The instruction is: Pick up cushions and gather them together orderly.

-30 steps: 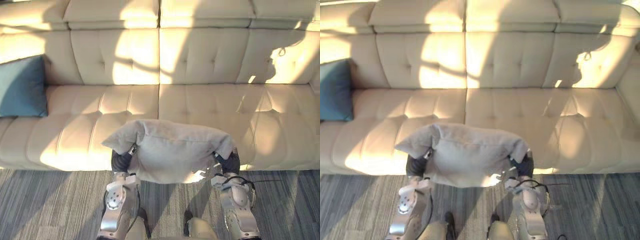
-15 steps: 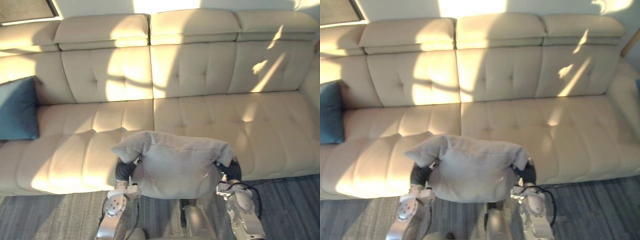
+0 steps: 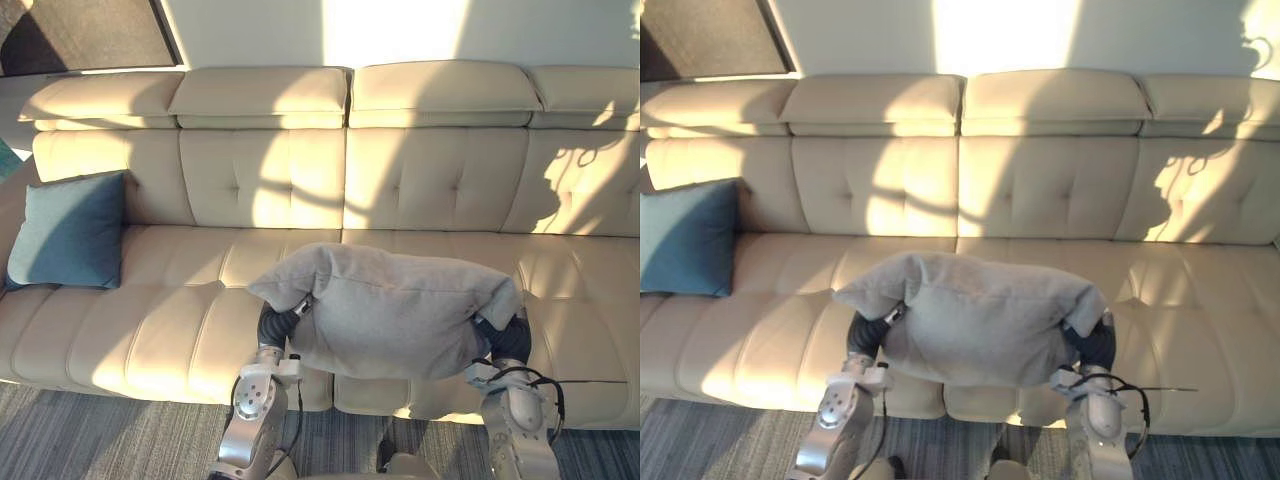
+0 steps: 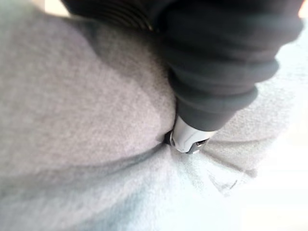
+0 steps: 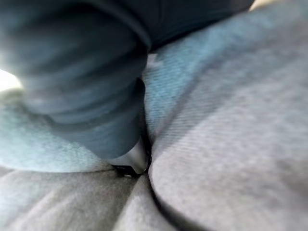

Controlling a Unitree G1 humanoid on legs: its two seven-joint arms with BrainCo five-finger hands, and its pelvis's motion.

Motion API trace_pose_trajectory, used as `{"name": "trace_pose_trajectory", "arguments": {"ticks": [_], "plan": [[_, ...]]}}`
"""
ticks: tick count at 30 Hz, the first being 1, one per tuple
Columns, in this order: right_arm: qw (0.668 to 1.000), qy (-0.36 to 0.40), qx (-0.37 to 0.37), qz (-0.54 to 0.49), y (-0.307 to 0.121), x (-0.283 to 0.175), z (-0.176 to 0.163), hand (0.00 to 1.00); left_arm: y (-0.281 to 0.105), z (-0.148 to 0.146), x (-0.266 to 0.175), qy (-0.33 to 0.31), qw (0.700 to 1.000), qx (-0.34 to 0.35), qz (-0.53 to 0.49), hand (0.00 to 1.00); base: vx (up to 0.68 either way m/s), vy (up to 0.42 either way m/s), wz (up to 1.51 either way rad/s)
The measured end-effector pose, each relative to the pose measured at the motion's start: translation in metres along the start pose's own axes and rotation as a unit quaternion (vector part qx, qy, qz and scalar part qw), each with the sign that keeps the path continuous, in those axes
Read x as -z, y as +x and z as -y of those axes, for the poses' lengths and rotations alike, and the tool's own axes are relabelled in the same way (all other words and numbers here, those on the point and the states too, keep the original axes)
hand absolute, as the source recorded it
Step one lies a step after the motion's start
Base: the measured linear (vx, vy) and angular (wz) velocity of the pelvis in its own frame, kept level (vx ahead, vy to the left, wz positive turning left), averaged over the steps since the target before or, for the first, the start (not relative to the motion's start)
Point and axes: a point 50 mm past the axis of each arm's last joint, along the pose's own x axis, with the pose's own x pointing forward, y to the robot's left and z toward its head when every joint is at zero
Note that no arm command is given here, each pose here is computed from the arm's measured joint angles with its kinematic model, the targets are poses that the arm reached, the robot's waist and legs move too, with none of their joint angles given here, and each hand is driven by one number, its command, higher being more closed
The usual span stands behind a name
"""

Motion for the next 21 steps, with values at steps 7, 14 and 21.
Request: {"name": "trace_pose_trajectory", "arguments": {"ticks": [7, 14, 21], "plan": [[1.0, -0.006, -0.008, 0.003, 0.009, -0.003, -0.002, 1.0, 0.0, -0.004, 0.003, 0.017, 1.0, 0.013, -0.011, 1.0, 0.03, 0.074, -0.36], [0.991, 0.009, -0.061, 0.123, 0.075, -0.066, -0.05, 1.0, 0.049, 0.001, -0.056, 0.039, 0.993, 0.007, 0.109, 1.0, -0.04, -0.023, -0.17], [0.955, 0.016, -0.101, 0.279, 0.122, -0.174, -0.107, 1.0, 0.097, 0.004, -0.16, 0.047, 0.957, -0.041, 0.284, 1.0, -0.13, -0.044, 0.13]]}}
